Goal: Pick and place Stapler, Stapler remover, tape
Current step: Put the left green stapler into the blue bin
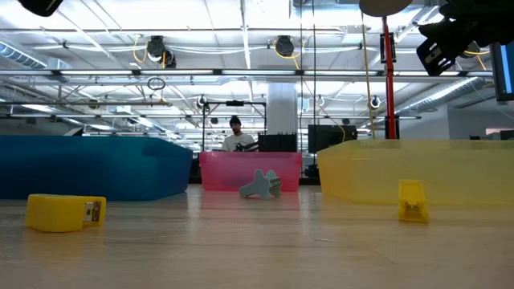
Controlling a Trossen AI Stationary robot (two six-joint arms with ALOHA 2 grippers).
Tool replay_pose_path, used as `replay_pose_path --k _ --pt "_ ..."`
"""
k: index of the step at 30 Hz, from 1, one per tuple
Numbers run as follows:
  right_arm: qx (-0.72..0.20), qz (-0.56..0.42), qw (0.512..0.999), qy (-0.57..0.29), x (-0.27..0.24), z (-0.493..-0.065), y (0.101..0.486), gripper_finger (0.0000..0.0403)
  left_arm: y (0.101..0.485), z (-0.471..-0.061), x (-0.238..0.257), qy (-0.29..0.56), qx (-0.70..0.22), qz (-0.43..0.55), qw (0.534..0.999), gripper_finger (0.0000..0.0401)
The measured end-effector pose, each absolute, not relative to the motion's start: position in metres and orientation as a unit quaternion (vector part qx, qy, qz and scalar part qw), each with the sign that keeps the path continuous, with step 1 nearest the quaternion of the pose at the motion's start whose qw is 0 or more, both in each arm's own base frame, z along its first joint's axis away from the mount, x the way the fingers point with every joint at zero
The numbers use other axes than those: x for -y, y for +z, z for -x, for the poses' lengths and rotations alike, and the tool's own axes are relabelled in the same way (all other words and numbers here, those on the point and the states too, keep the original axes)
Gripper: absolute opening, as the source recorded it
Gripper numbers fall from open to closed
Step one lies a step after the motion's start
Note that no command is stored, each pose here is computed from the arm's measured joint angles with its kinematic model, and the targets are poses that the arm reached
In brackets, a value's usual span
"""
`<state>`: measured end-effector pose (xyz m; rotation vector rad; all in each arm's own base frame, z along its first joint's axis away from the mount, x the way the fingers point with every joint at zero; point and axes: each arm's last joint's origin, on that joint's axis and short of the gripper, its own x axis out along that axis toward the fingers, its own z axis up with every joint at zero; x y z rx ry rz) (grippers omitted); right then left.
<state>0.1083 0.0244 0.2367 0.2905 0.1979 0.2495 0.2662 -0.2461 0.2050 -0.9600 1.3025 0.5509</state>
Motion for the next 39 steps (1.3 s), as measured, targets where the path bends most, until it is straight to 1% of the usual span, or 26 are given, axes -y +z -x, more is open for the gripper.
replay_pose_path --k 8,19,25,30,35,39 --pt "-0.098 -0.144 0.977 0.124 -0.024 -0.108 0.237 0.0123 0.181 -0.27 0.251 0.259 -0.61 0.409 0.627 0.0189" --pt "-0.1 -0.16 0.975 0.122 -0.024 -0.108 0.237 0.0123 0.153 -0.275 0.254 0.278 -0.64 0.389 0.602 0.0188" --pt "-0.1 -0.166 0.973 0.122 -0.024 -0.108 0.237 0.0123 0.151 -0.276 0.253 0.282 -0.64 0.391 0.598 0.0188" --pt "-0.1 -0.166 0.973 0.122 -0.024 -0.108 0.237 0.0123 0.162 -0.276 0.25 0.274 -0.636 0.401 0.6 0.0188" --pt "-0.101 -0.165 0.974 0.122 -0.024 -0.108 0.237 0.0123 0.174 -0.271 0.244 0.296 -0.615 0.406 0.608 0.0189" --pt "-0.102 -0.163 0.974 0.121 -0.024 -0.108 0.236 0.0123 0.174 -0.271 0.243 0.299 -0.619 0.407 0.602 0.0189"
